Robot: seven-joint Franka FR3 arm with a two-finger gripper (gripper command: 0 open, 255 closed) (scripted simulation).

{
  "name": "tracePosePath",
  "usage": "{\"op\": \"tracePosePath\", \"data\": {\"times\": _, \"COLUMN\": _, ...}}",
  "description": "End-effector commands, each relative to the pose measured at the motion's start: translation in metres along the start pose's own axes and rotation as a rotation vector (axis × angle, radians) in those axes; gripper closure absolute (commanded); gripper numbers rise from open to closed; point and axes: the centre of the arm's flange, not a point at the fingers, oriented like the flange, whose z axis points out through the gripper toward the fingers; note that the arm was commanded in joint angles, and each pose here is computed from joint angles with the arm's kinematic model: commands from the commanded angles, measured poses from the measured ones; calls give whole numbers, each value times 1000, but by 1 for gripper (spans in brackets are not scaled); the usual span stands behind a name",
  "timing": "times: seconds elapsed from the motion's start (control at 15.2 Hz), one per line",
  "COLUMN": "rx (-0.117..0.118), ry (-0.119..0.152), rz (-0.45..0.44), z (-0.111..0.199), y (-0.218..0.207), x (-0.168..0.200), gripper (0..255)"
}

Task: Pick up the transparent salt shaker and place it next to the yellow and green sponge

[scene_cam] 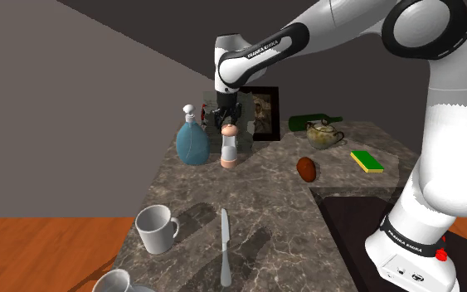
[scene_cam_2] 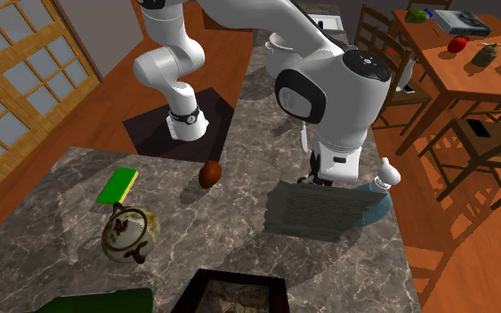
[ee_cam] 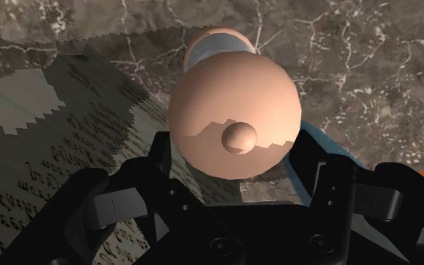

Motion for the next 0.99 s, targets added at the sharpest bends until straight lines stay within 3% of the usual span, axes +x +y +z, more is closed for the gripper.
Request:
{"op": "tracePosePath", "data": {"times": 0.0, "rx": 0, "ry": -1, "rz": 0, "z": 1, "y": 0, "x": 0, "gripper": 255}}
{"op": "tracePosePath", "data": {"times": 0.92, "rx": 0, "ry": -1, "rz": 0, "z": -63, "y": 1, "x": 3, "gripper": 255}}
